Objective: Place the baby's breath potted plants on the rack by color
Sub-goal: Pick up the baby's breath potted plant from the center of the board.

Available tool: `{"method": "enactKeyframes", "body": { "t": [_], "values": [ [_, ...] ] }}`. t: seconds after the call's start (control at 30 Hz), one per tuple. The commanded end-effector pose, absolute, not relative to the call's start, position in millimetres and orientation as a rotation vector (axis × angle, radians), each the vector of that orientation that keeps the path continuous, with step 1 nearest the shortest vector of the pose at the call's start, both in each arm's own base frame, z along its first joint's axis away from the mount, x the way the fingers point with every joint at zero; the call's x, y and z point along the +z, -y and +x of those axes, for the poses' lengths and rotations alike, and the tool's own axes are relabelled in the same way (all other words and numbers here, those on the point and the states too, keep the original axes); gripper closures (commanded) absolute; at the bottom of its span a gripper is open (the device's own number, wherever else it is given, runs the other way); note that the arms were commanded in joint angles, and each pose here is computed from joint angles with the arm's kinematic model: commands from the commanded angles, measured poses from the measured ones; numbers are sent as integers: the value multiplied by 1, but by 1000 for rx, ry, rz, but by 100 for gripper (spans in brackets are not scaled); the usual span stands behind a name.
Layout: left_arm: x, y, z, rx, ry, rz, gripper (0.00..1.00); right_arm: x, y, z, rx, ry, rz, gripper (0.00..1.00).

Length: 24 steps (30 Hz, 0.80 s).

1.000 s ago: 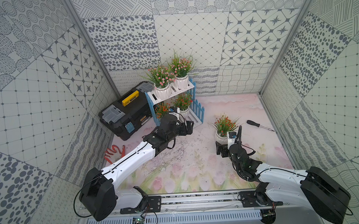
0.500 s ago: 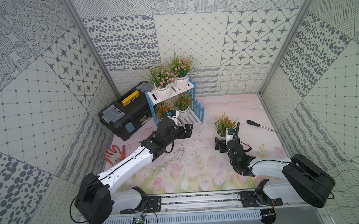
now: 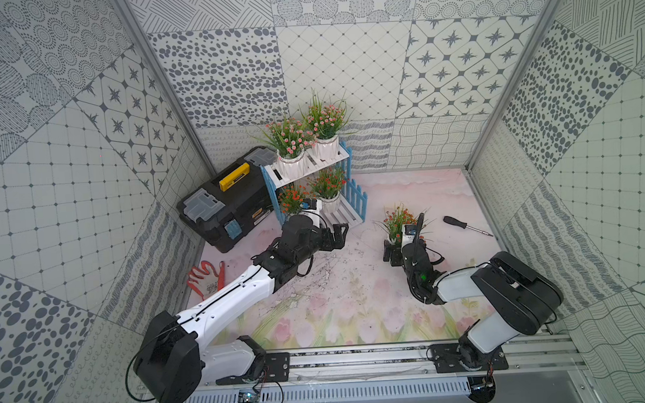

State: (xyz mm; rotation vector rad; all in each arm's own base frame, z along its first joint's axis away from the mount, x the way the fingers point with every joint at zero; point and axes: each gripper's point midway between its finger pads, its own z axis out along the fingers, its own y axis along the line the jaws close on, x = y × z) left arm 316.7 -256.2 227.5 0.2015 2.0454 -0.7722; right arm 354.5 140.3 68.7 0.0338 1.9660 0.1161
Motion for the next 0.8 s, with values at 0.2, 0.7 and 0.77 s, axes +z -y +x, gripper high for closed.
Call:
{"method": "enactKeyframes", "body": {
  "t": [0.2,0.7,0.77],
  "values": [
    [244,263,320,-806,-1977,221,2,90,-151,384,168,-1860,49,2],
    [246,260,322,-779,-1971,216,2,93,-154,389,205,-1849,17,19],
    [245,260,323,-776,-1970,215,2,97,-154,387,217,-1842,12,19]
  ]
}}
